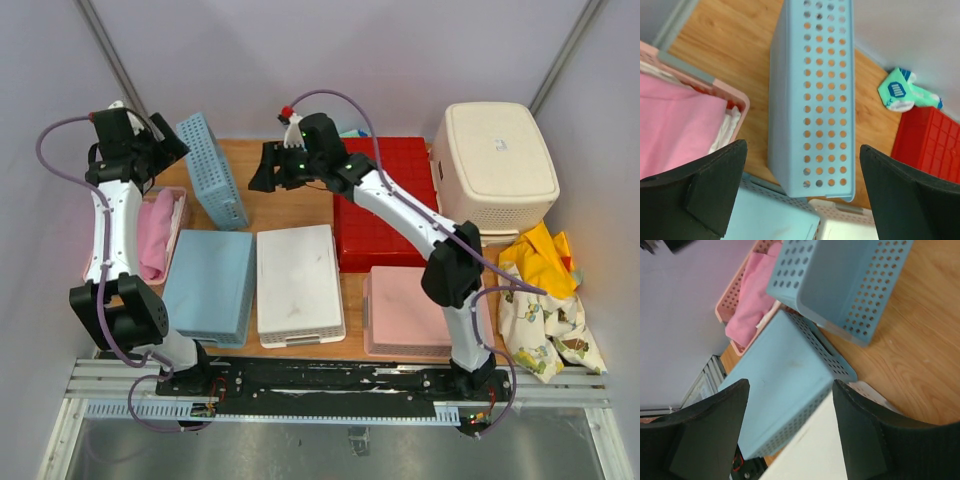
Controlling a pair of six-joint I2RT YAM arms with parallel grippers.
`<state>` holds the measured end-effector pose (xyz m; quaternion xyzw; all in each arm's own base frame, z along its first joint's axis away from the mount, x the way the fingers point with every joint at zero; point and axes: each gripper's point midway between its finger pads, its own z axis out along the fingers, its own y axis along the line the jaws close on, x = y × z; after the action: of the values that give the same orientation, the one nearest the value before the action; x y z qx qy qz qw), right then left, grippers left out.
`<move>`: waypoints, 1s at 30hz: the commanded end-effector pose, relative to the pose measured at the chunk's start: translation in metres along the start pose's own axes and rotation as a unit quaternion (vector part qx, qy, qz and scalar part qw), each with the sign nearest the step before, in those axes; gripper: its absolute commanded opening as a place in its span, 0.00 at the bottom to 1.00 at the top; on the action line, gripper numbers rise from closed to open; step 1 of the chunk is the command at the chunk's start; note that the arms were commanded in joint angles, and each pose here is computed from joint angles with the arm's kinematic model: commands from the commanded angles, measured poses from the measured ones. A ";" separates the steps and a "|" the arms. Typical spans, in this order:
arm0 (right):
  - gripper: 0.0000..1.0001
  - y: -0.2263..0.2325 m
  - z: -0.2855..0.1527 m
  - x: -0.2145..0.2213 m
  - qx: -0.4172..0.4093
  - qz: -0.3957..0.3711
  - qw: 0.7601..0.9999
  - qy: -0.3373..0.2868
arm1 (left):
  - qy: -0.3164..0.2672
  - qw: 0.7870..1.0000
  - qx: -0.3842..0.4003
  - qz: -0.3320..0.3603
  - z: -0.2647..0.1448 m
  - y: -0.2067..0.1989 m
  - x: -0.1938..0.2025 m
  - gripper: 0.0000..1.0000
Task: Turn the large container upside down
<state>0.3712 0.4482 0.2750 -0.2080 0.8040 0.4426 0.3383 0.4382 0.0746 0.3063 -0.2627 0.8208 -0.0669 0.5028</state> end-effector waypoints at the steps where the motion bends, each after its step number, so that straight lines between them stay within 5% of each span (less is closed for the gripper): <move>1: 0.70 0.023 0.035 -0.022 -0.040 0.011 0.999 -0.035 | 0.024 0.993 0.097 -0.058 0.008 0.003 0.011 0.99; 14: 0.68 0.017 0.118 -0.051 -0.098 0.053 0.986 -0.125 | 0.058 0.966 0.217 -0.130 0.036 0.009 0.051 0.99; 30: 0.30 0.002 0.147 -0.040 -0.117 0.080 0.980 -0.140 | 0.087 0.951 0.257 -0.151 0.056 0.000 0.063 0.94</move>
<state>0.4559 0.5675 0.2316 -0.1180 0.7265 0.5647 0.3735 0.4583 0.0619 0.2169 -0.2643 0.7778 -0.3452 0.4538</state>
